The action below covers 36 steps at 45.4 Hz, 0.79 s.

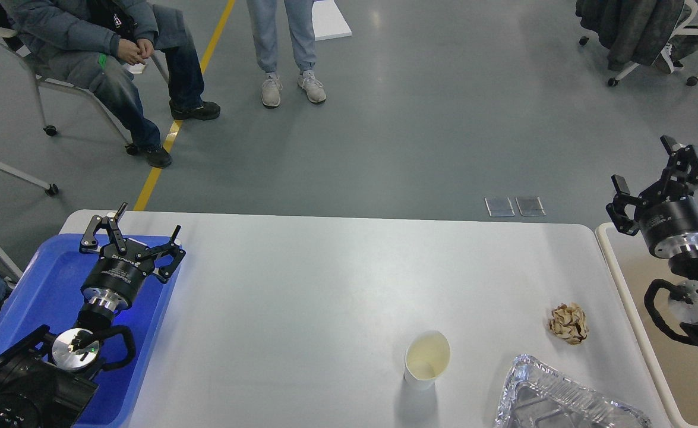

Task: Tidy desktop

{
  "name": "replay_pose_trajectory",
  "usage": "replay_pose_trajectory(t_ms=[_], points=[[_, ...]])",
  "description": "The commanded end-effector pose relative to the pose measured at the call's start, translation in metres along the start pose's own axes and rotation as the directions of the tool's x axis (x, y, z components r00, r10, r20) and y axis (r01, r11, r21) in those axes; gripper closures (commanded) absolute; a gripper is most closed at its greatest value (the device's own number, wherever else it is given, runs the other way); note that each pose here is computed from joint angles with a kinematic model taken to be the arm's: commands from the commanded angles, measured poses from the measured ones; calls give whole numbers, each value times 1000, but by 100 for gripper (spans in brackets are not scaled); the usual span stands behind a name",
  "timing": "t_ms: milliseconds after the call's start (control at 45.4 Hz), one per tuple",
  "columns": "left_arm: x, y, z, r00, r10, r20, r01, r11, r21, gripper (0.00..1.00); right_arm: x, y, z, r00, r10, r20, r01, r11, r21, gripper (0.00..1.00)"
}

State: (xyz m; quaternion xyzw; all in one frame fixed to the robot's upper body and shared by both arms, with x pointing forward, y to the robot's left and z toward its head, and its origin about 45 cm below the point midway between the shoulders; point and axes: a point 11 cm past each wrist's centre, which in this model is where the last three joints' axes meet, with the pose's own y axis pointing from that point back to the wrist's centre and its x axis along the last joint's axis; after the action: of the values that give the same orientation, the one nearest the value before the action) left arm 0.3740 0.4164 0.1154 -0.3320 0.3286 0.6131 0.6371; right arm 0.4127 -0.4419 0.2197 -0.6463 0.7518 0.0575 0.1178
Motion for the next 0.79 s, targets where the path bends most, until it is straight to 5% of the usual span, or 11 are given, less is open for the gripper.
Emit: replay_pose_trajectory(t_ms=[0,463,771], points=[[0,0,0,1000,0,0,0,1000,0,0,3,0,-2,1000,4,-8,-4,1000,-1,0],[0,0,0,1000,0,0,0,1000,1,0,10,4,-3,998,-11,-65,9,1000,-27,0],[0,0,0,1000,0,0,0,1000,0,0,60,-7,-112,898,-62,-435,58,998,-23,0]])
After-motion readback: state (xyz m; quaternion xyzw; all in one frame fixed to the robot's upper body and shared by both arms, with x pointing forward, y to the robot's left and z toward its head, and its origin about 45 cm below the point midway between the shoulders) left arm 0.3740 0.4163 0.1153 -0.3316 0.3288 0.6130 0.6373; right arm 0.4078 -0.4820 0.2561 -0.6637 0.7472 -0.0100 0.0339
